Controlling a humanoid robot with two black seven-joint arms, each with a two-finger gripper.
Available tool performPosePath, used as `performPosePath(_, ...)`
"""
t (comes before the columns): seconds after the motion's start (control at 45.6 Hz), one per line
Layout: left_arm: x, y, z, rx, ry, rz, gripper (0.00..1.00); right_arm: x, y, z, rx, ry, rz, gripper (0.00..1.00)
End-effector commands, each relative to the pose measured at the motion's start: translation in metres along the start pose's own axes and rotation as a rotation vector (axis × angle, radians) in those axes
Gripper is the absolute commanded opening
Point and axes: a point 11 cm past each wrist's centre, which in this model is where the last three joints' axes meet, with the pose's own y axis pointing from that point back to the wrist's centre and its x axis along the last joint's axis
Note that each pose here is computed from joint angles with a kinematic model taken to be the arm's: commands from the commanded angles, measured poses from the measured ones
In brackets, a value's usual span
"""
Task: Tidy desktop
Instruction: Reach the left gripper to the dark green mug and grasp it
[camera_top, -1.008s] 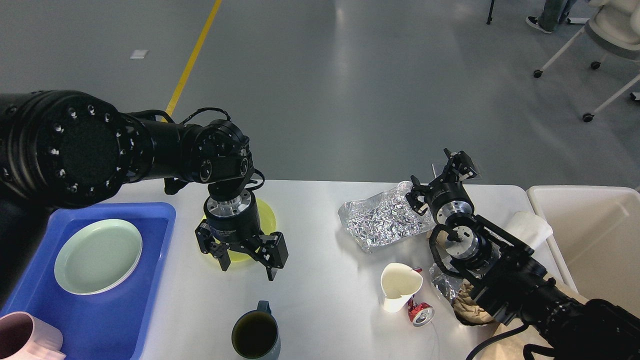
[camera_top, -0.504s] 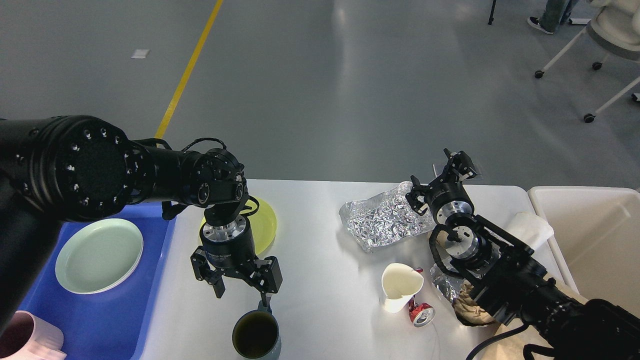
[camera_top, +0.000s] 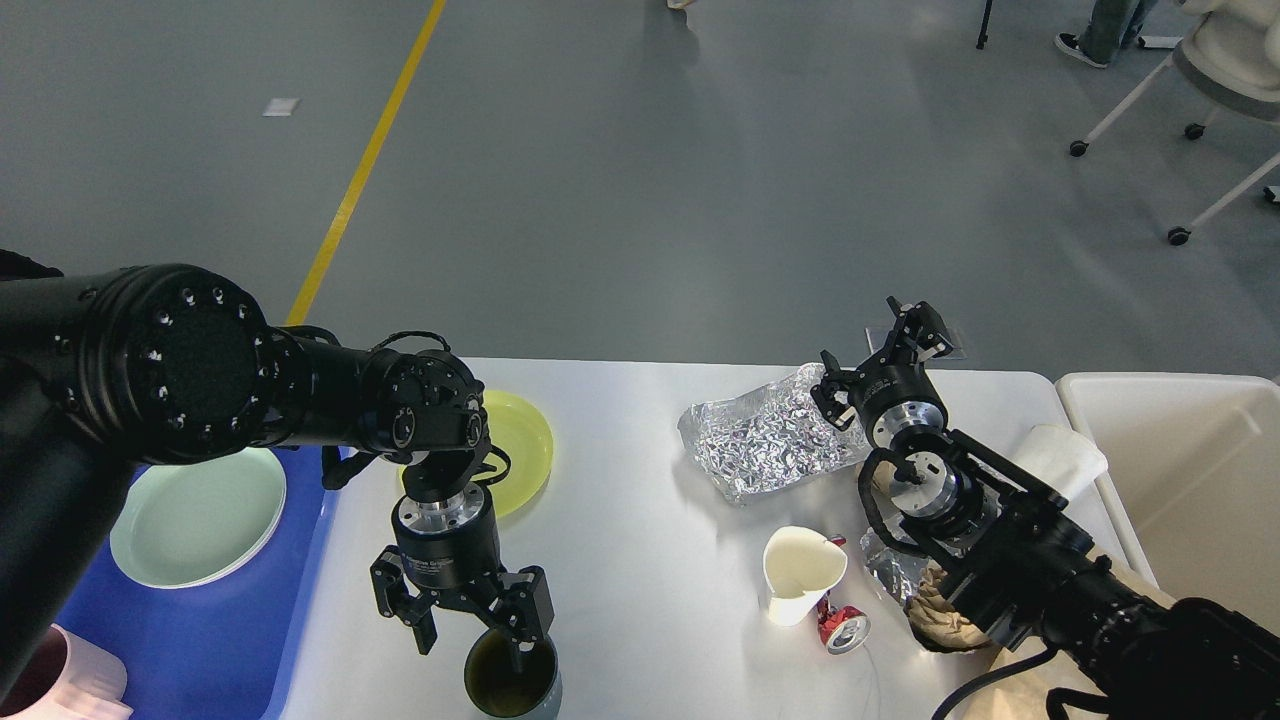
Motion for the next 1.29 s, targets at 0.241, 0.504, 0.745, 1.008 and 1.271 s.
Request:
performPosePath(0.241, 0.012, -0.013, -0.008, -0.003, 0.021, 0.023, 0.93, 0.0, 0.0, 0.0, 0.0, 0.0, 0.0, 1.0)
performPosePath(0.504, 0.014, -0.016, -0.008, -0.008, 0.026, 0.027, 0.75, 0.001, 0.0, 0.0, 0.0, 0.001, 0.001, 1.0)
performPosePath(0.745, 0.013, -0.019, -0.009, -0.016, 0.03, 0.021, 0.3, 0.001, 0.0, 0.0, 0.0, 0.001, 0.001, 1.0)
performPosePath(1.008, 0.016, -0.02, -0.007, -0.028, 0.031, 0.029, 0.27, 0.001, 0.0, 0.0, 0.0, 0.001, 0.001, 1.0)
performPosePath(1.271, 0.018, -0.016, -0.006, -0.027, 0.029, 0.04, 0.0, 0.0, 0.0, 0.0, 0.0, 0.0, 0.0, 1.0)
